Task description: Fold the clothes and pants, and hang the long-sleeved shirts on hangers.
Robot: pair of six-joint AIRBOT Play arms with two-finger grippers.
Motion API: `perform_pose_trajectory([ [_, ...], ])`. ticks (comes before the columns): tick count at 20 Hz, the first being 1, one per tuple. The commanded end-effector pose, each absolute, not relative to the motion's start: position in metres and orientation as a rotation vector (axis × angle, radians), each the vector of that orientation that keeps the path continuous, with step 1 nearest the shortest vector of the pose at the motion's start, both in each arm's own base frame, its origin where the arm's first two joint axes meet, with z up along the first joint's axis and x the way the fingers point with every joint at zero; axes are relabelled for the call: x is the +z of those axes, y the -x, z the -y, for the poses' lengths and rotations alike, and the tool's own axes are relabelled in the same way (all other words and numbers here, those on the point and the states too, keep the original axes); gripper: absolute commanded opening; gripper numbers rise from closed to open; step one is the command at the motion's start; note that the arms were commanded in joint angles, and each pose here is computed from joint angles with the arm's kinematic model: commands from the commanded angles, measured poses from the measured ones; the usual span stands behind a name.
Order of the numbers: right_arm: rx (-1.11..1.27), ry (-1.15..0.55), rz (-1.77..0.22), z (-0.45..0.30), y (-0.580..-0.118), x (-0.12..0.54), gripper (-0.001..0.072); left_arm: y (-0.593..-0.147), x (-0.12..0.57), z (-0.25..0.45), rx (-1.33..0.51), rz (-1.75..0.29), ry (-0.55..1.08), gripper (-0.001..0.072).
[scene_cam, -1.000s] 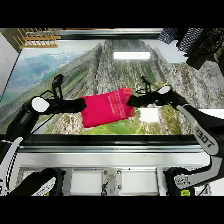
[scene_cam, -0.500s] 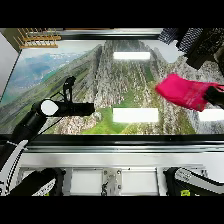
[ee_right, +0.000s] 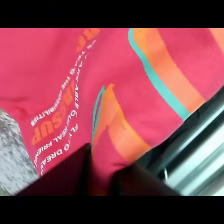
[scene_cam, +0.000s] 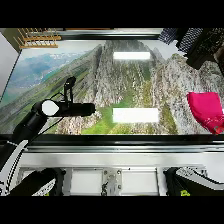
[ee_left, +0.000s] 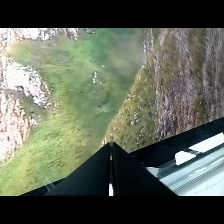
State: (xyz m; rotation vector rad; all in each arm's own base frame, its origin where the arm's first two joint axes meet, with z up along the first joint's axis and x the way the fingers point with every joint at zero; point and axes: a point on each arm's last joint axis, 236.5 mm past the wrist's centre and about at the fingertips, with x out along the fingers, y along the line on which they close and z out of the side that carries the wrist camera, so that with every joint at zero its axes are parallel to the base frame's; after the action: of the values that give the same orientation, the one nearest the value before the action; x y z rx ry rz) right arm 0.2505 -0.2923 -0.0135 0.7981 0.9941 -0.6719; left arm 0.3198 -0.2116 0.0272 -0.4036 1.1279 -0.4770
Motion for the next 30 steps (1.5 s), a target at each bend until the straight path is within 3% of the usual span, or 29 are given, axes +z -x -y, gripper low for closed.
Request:
perform_pose_trajectory([
  [1,-0.693,-0.811,-1.055,0.288,-0.233,-0.022,0.0528,-0.319,0.027,0.212,-0.479,-1.128,0.402,0.0007],
  [2,-0.689,-0.814,-1.064,0.287,-0.232,-0.022,0.0556,-0.320,0.027,0.212,-0.478,-1.127,0.401,0.0007],
  [4,-0.701,-0.782,-1.072,0.289,-0.227,-0.015,0.0464,-0.320,0.027,0.212,-0.478,-1.126,0.401,0.0007],
  [11,-0.815,-0.625,-0.926,0.304,-0.216,0.049,0.0464,-0.319,0.027,0.212,-0.479,-1.129,0.399,0.0007],
  [14,-0.546,-0.544,-0.839,0.254,-0.277,0.076,0.0464,-0.324,0.029,0.211,-0.474,-1.109,0.404,0.0007],
  [17,-0.117,-0.498,-0.734,0.134,-0.353,0.109,0.0464,-0.324,0.029,0.211,-0.473,-1.109,0.404,0.0007],
  [19,0.105,-0.476,-0.743,0.051,-0.373,0.115,0.0464,-0.324,0.029,0.211,-0.473,-1.109,0.403,0.0007],
  [24,0.501,-0.313,-0.831,-0.114,-0.365,0.107,0.0464,-0.325,0.029,0.211,-0.472,-1.103,0.404,0.0007],
  [30,0.625,-0.257,-0.851,-0.166,-0.350,0.104,0.0446,-0.325,0.029,0.211,-0.472,-1.105,0.405,0.0007],
])
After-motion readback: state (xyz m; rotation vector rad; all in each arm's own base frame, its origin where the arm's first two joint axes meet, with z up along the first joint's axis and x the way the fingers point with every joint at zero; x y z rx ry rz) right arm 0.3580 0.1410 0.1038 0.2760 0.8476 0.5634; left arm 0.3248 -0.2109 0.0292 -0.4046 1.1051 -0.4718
